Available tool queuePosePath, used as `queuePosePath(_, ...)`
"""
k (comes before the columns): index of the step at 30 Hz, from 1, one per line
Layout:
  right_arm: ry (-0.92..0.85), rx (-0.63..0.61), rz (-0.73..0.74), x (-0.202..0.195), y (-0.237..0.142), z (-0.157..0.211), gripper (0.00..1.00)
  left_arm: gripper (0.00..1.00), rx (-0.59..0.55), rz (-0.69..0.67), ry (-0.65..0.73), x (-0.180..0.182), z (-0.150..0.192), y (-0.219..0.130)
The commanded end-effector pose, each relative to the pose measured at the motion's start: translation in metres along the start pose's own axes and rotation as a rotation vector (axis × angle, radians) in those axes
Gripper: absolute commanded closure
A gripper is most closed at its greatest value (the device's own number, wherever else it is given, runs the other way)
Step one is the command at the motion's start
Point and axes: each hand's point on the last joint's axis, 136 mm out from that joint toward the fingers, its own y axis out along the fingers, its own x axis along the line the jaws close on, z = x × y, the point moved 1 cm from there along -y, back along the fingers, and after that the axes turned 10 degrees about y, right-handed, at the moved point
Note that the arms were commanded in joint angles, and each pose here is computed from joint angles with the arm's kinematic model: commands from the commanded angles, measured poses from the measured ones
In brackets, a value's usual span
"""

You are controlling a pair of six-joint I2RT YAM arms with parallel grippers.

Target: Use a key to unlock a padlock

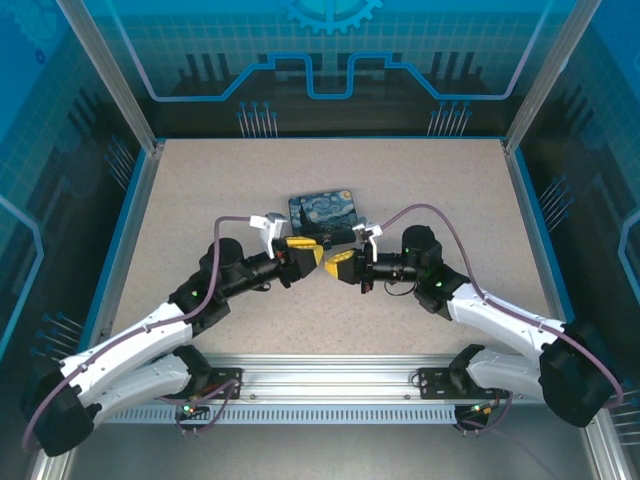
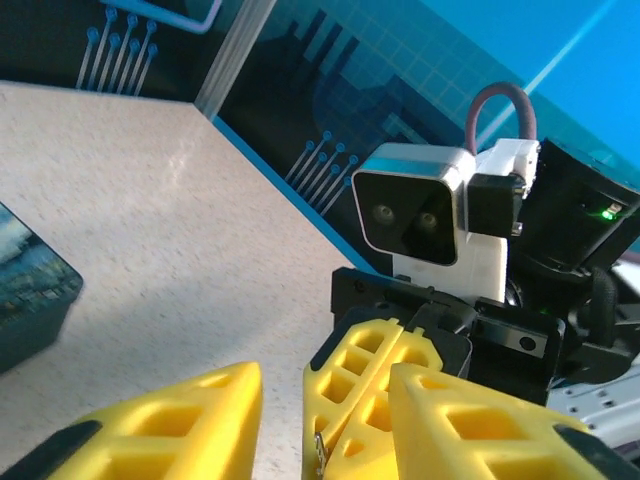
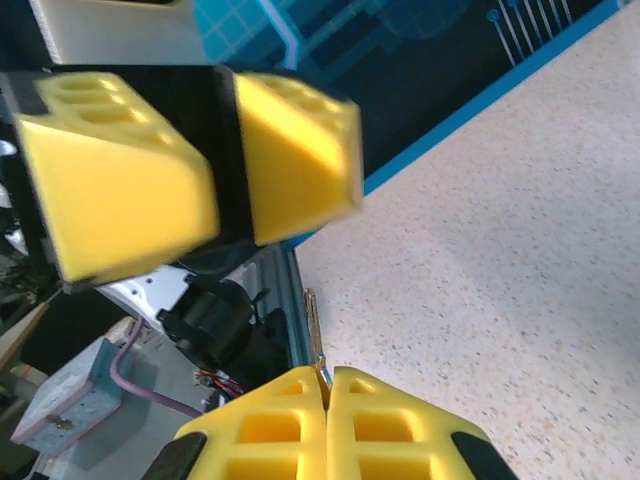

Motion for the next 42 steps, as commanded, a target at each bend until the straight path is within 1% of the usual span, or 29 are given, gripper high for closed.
queuePosePath(1, -0.007, 0.039, 0.139, -0.015, -0.005, 0.0, 0.98, 0.49, -0.013, -0.085, 0.03, 0.011, -0.003, -0.01)
queuePosePath(4, 0.027, 0.069, 0.255, -0.037, -0.01, 0.003, 0.98, 0.36, 0.024, -0.152, 0.03, 0.023, 0.008, -0.015)
queuePosePath(5, 0.043, 0.077, 0.293, -0.046, -0.012, 0.003, 0.97, 0.31, 0.04, -0.172, 0.025, 0.028, 0.013, -0.016)
queuePosePath(8, 0.103, 0.093, 0.385, -0.073, -0.014, 0.001, 0.98, 0.21, 0.085, -0.231, -0.014, 0.045, 0.036, -0.017)
queuePosePath(10, 0.148, 0.094, 0.426, -0.091, -0.015, -0.004, 0.98, 0.17, 0.114, -0.261, -0.067, 0.059, 0.054, -0.014)
queuePosePath(12, 0.179, 0.1, 0.473, -0.11, -0.015, -0.01, 0.98, 0.15, 0.142, -0.277, -0.132, 0.072, 0.072, -0.011)
queuePosePath(15, 0.204, 0.106, 0.516, -0.134, -0.014, -0.019, 0.98, 0.11, 0.175, -0.287, -0.172, 0.086, 0.091, -0.004)
queuePosePath(16, 0.197, 0.088, 0.517, -0.136, -0.012, -0.032, 0.98, 0.1, 0.185, -0.29, -0.176, 0.09, 0.095, -0.002)
queuePosePath(18, 0.208, 0.083, 0.526, -0.151, -0.011, -0.042, 0.98, 0.08, 0.2, -0.278, -0.181, 0.095, 0.1, 0.005)
queuePosePath(23, 0.238, 0.096, 0.531, -0.183, 0.0, -0.06, 0.98, 0.05, 0.237, -0.266, -0.186, 0.111, 0.111, 0.024)
queuePosePath(27, 0.279, 0.112, 0.515, -0.208, 0.015, -0.067, 0.98, 0.05, 0.248, -0.258, -0.233, 0.13, 0.119, 0.039)
queuePosePath(30, 0.305, 0.128, 0.51, -0.224, 0.025, -0.066, 0.98, 0.05, 0.263, -0.272, -0.245, 0.143, 0.124, 0.046)
queuePosePath(33, 0.321, 0.129, 0.511, -0.239, 0.03, -0.067, 0.98, 0.04, 0.263, -0.302, -0.218, 0.153, 0.124, 0.047)
queuePosePath(37, 0.348, 0.124, 0.495, -0.252, 0.034, -0.065, 0.98, 0.04, 0.278, -0.282, -0.23, 0.161, 0.126, 0.052)
queuePosePath(42, 0.358, 0.14, 0.518, -0.262, 0.029, -0.056, 0.98, 0.04, 0.285, -0.268, -0.249, 0.17, 0.131, 0.058)
